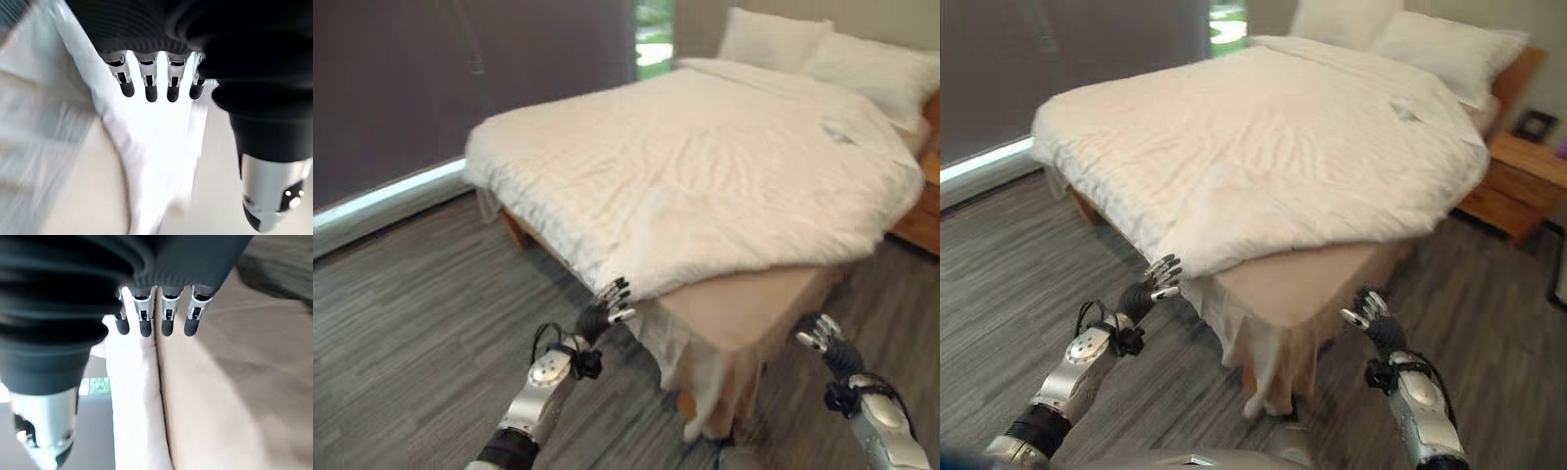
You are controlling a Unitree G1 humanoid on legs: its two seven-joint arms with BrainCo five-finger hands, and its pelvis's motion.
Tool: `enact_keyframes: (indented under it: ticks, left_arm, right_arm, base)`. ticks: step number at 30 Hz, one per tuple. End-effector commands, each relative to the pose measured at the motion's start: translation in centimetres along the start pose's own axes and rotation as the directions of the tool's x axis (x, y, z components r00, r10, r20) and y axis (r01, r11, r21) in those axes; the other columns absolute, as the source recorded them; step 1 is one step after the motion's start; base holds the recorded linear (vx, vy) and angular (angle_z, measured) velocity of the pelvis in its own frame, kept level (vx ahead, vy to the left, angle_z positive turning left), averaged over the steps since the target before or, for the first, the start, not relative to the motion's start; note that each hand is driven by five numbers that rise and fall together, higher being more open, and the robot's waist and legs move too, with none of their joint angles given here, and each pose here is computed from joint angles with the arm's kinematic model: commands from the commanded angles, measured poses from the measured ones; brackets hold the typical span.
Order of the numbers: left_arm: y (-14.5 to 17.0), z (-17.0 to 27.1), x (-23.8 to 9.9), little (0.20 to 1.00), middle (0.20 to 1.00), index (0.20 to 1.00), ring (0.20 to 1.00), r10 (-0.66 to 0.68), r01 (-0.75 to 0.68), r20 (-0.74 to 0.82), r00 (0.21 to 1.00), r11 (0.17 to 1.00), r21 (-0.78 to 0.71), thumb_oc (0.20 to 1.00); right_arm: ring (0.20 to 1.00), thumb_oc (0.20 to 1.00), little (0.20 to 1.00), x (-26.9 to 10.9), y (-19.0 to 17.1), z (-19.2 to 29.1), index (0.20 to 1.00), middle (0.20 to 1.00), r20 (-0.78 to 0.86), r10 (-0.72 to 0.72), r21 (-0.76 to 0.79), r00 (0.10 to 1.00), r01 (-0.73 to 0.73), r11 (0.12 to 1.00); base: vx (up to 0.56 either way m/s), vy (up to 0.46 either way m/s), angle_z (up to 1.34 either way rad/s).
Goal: Making the bed.
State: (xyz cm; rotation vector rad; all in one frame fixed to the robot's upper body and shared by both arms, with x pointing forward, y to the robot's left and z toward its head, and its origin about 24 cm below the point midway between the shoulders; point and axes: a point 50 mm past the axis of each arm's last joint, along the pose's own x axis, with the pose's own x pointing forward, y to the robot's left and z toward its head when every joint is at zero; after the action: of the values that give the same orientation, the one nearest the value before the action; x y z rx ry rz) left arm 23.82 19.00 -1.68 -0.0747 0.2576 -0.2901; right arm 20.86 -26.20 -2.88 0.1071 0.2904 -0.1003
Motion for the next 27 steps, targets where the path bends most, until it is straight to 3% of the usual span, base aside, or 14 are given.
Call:
enact_keyframes:
  ticks: [1,5,22,27]
  left_arm:
    - [-0.2,3.5,0.7,1.000,1.000,1.000,1.000,-0.043,0.043,0.174,0.984,0.999,0.006,1.000]
    - [1.1,3.6,0.0,1.000,1.000,1.000,1.000,-0.020,0.007,0.148,0.989,0.996,0.092,1.000]
    - [-0.3,2.2,0.0,1.000,1.000,1.000,1.000,-0.056,0.052,0.109,0.992,0.998,0.046,1.000]
    - [1.1,2.9,-0.2,1.000,1.000,1.000,1.000,-0.015,0.003,0.119,0.993,0.995,0.100,1.000]
  right_arm:
    - [1.000,1.000,1.000,0.9,-0.1,5.1,1.000,1.000,0.235,0.034,0.028,0.971,-0.042,0.999]
    - [1.000,1.000,1.000,0.7,-0.3,5.0,1.000,1.000,0.227,0.038,0.023,0.973,-0.044,0.999]
    - [1.000,1.000,1.000,0.6,-1.2,5.5,1.000,1.000,0.219,0.031,-0.076,0.975,-0.014,0.997]
    - [1.000,1.000,1.000,0.0,-1.4,3.8,1.000,1.000,0.159,0.021,-0.062,0.987,-0.011,0.998]
  base:
    - [0.11,-0.181,0.62]
    - [0.10,-0.124,0.03]
    - [0.05,-0.040,-0.03]
    - [0.02,0.002,-0.02]
